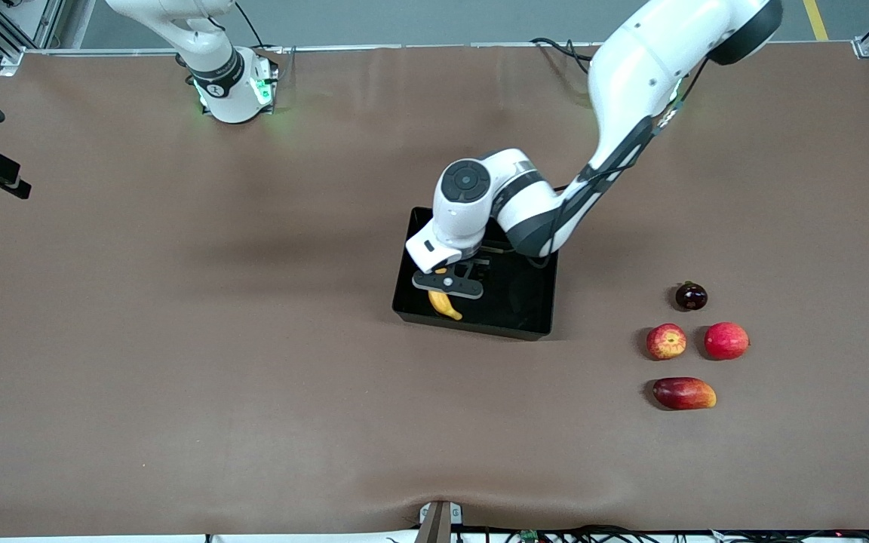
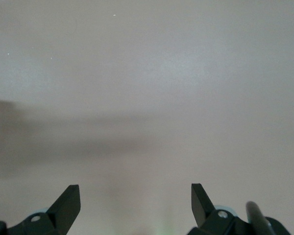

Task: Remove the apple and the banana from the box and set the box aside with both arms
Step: 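Reach the left gripper into the box and grasp the yellow banana, then lift the banana with the left gripper while the right gripper reaches the box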

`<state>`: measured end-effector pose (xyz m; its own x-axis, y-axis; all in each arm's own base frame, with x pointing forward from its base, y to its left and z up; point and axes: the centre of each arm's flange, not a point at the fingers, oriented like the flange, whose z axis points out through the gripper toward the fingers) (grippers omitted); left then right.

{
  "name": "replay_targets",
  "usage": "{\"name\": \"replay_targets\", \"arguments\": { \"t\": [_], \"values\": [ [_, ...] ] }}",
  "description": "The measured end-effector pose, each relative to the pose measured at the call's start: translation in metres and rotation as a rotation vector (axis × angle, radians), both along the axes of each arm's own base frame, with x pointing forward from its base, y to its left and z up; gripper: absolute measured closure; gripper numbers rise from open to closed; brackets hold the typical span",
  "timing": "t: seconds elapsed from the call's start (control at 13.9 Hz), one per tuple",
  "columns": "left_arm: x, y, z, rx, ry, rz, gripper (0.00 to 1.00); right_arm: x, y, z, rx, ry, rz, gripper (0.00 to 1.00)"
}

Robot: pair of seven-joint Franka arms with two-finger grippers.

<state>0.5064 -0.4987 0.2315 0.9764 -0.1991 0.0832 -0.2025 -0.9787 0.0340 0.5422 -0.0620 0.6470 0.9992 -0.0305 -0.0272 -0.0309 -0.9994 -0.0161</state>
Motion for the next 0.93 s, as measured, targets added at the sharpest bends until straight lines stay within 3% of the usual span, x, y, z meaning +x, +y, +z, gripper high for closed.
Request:
{"name": "replay_targets", "arguments": {
  "t": [0.29, 0.36, 0.72, 0.93],
  "values": [
    [-0.005, -0.003, -0.032, 0.008, 0.016, 0.008, 0.0, 0.0, 0.0, 0.0, 0.0, 0.001, 0.0, 0.0],
    [-0.006, -0.004, -0.034, 0.005, 0.017, 0.009, 0.07, 0.0, 0.0, -0.001, 0.0, 0.001, 0.0, 0.0],
    [-0.009, -0.01, -0.033, -0.002, 0.012, 0.002, 0.62, 0.001, 0.0, -0.001, 0.0, 0.003, 0.0, 0.0],
    [-0.009, -0.012, -0.014, 0.059, 0.015, -0.001, 0.63, 0.001, -0.001, -0.002, 0.0, 0.003, -0.002, 0.0]
  ]
}}
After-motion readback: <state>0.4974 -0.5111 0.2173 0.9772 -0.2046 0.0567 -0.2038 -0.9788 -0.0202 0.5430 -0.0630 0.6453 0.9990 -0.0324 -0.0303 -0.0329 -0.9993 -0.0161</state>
